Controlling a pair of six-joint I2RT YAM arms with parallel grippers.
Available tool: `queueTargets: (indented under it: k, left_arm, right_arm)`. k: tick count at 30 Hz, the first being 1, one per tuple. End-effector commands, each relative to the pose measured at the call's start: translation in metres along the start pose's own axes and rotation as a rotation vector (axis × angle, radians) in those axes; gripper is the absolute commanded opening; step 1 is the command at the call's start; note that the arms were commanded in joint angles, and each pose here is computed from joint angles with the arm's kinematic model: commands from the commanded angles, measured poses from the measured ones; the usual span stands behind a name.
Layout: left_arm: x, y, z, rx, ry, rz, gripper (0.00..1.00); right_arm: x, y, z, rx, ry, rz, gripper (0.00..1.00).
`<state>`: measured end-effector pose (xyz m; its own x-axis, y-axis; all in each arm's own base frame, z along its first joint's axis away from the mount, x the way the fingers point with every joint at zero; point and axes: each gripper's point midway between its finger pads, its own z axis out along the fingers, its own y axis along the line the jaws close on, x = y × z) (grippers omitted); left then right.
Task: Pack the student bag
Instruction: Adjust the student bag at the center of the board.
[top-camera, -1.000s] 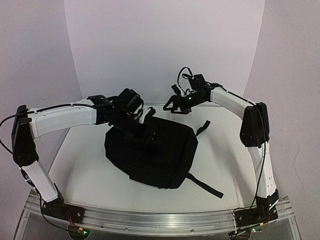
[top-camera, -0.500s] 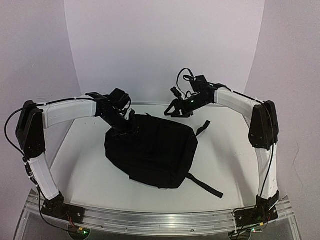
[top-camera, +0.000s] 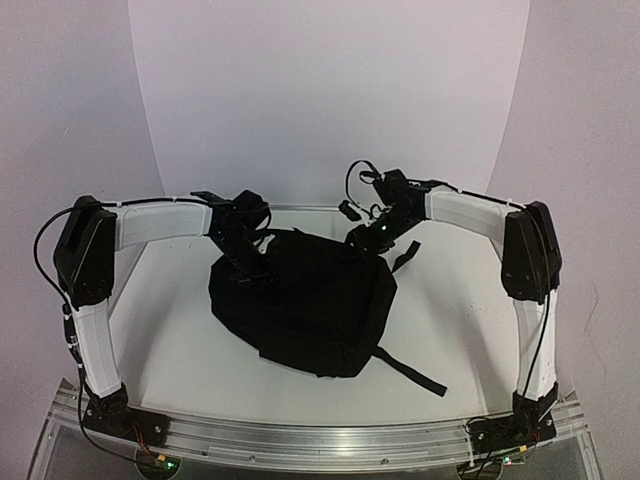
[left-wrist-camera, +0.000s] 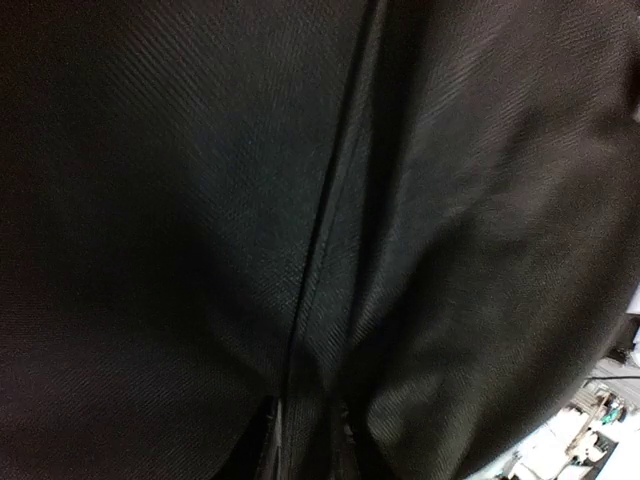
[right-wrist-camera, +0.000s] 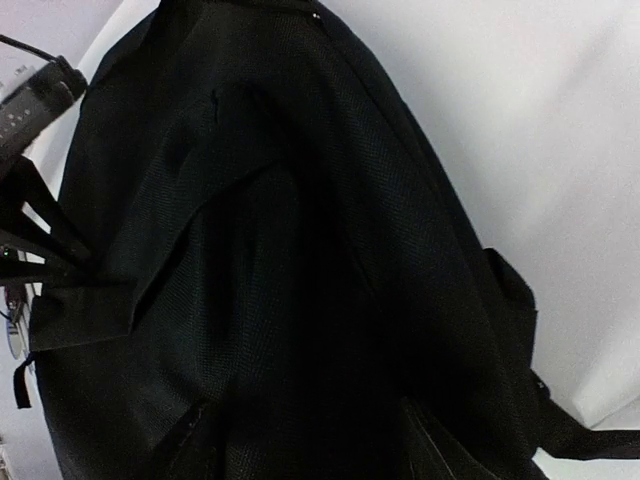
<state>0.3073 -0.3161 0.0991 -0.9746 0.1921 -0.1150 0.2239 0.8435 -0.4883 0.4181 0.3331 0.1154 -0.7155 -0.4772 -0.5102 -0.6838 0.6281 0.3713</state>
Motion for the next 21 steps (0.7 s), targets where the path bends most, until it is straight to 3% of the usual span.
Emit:
queueTargets:
  k: [1,4,7,9,13,21]
  left_arm:
    - [-0.057,0.016,-0.056,0.032,-0.166,-0.027,0.33]
    - [-0.094,0.053,-0.083,-0.005,-0.271,-0.108,0.58]
    - [-0.132,0.080,-0.108,-0.044,-0.358,-0.144,0.67]
    - [-0.154,0.095,-0.118,-0.068,-0.396,-0.155,0.72]
    - [-0.178,0.120,-0.107,-0.069,-0.363,-0.172,0.77]
    - [-0.172,0.096,-0.062,0.147,-0.245,-0.087,0.77]
  right_arm:
    - [0.004,-0.120,-0.013,0.297,0.046,0.081,0.57]
    - [-0.048,-0.122,-0.041,0.302,-0.083,0.050,0.64]
    - [-0.081,-0.101,-0.074,0.274,-0.180,0.009,0.74]
    - [-0.080,-0.085,-0.088,0.238,-0.193,0.015,0.81]
    - [-0.039,-0.064,-0.095,0.186,-0.126,0.070,0.88]
    - [0.063,-0.047,-0.087,0.135,0.055,0.186,0.88]
